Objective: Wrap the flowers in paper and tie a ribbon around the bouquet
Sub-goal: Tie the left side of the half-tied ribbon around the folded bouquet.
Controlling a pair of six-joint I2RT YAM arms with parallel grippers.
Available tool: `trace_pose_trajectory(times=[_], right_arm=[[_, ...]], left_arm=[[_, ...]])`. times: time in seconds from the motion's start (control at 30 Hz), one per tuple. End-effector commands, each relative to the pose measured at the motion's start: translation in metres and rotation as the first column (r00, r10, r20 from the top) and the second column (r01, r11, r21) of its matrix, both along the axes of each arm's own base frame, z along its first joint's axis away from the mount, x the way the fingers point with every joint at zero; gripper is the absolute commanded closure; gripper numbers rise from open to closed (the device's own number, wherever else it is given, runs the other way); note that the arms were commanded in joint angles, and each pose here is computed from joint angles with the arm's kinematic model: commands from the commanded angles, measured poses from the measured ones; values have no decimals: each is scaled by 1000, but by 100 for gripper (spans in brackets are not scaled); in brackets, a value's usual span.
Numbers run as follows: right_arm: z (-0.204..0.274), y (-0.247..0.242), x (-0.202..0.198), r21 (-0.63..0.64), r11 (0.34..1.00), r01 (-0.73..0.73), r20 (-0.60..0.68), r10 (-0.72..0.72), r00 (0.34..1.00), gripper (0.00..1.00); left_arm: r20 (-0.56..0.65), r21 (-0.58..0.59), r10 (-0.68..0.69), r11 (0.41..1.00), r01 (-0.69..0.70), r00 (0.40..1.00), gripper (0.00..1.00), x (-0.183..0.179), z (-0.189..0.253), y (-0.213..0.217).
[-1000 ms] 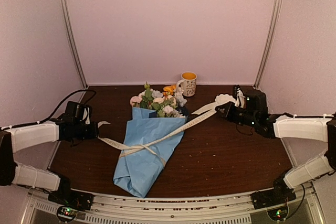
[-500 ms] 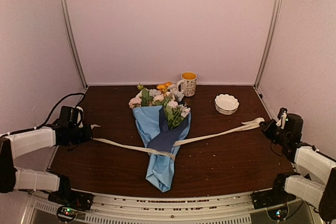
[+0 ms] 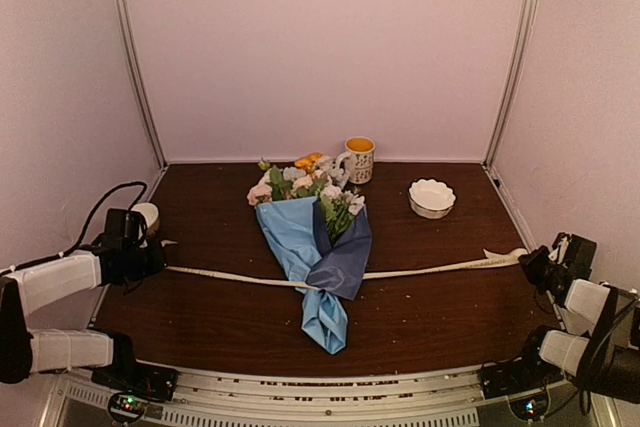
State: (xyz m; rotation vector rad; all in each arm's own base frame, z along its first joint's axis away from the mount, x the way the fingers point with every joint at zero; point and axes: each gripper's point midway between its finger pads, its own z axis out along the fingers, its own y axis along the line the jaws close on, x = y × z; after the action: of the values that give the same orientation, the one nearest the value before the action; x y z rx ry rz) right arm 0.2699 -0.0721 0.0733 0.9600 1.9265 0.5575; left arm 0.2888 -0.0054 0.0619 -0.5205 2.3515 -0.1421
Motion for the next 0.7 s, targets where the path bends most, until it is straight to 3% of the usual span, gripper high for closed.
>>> trace_pose_trajectory(times=[0.0,0.67], right_arm=[[-3,-22,-3,-70,996,48,-17,-50,999,100],[-17,-61,-25,-92,982,167,-93,-176,980,100]], left_arm=[[49,71,160,984,-163,986,100,-8,6,36],[73,111,279,952,-286,958,100,-29,10,61]])
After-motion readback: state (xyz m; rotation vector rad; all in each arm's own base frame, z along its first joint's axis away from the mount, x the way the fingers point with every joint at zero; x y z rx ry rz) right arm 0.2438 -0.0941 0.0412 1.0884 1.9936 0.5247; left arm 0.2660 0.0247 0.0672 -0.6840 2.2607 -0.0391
